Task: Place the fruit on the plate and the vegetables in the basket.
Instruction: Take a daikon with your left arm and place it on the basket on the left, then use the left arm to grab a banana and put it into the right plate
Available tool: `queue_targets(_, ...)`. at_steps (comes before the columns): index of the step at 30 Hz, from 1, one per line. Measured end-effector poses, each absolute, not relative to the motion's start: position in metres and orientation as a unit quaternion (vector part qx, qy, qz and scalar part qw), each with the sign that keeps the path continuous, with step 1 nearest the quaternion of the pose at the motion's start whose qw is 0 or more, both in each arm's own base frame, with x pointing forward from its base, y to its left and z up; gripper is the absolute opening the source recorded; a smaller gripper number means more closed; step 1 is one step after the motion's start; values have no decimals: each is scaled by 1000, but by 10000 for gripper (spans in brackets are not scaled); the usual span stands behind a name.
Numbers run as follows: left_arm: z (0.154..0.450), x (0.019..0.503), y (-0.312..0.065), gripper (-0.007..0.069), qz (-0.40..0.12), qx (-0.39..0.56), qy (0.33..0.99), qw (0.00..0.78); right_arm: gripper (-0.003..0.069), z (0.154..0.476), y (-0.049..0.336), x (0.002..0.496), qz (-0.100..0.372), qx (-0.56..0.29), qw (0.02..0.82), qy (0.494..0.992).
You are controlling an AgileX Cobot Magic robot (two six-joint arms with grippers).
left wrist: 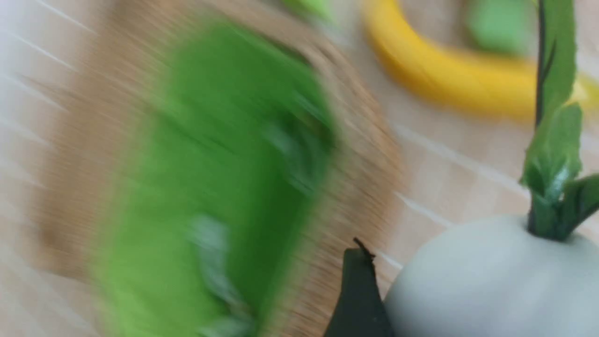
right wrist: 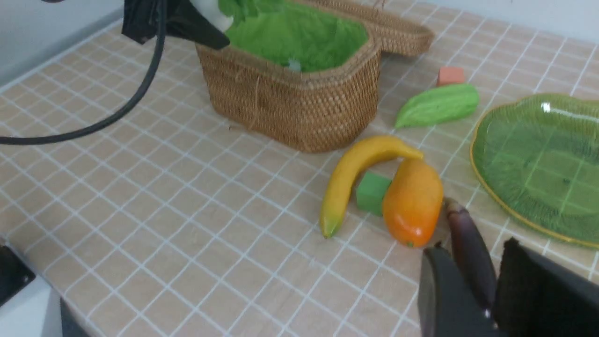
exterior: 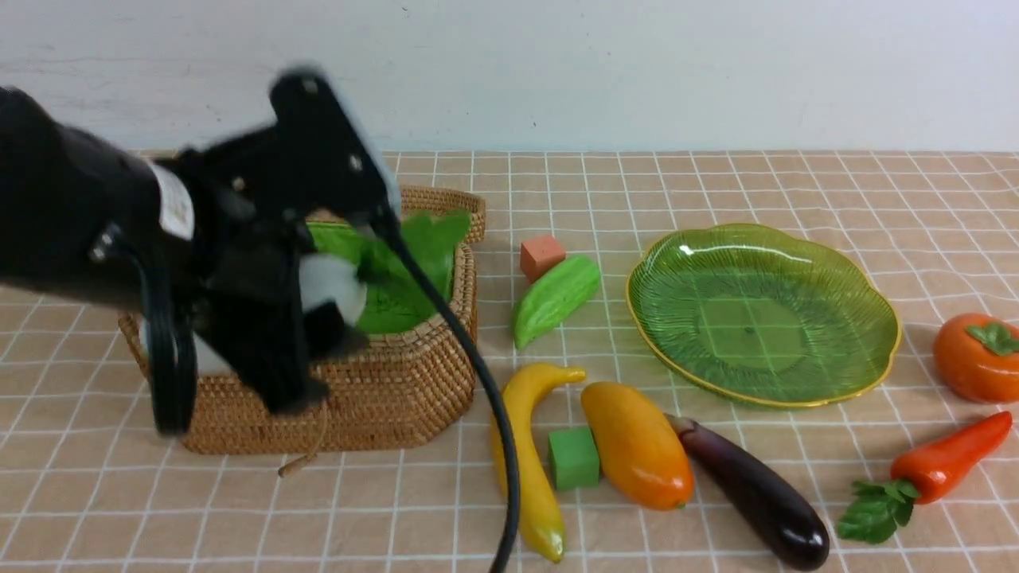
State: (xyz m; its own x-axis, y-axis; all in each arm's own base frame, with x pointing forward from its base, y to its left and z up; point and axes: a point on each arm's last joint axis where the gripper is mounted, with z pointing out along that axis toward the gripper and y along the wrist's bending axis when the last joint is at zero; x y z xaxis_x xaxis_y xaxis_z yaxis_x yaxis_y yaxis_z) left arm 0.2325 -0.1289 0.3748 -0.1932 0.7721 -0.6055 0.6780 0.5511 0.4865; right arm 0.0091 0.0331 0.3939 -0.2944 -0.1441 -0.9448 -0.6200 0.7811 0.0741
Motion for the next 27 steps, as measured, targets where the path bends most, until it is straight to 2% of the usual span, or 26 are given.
queue_targets(2,386,247,-129,494,75,456,761,456,197,398,33,11,222,-239,558,763)
queue_targets(5,378,271,-131,494,101,456,763,446,200,402,33,12,225,-230,578,750)
queue_targets(11,296,341,-129,494,164,485,792,333,206,405,33,13,234,-225,588,741)
queue_targets(14,283,351,-127,514,185,497,785,321,208,405,35,12,245,-225,583,741)
queue_targets(15,283,352,-126,573,188,492,787,322,209,405,35,11,250,-225,580,741)
queue_targets(19,290,348,-125,659,178,459,803,336,211,403,36,10,259,-221,571,747)
queue_targets(22,300,339,-119,664,163,409,833,334,211,405,34,8,260,-205,561,759)
queue_targets(26,317,321,-115,599,112,311,882,335,213,410,26,3,235,-189,554,776)
queue_targets(27,325,307,-120,534,69,259,905,331,213,414,21,0,216,-184,552,784)
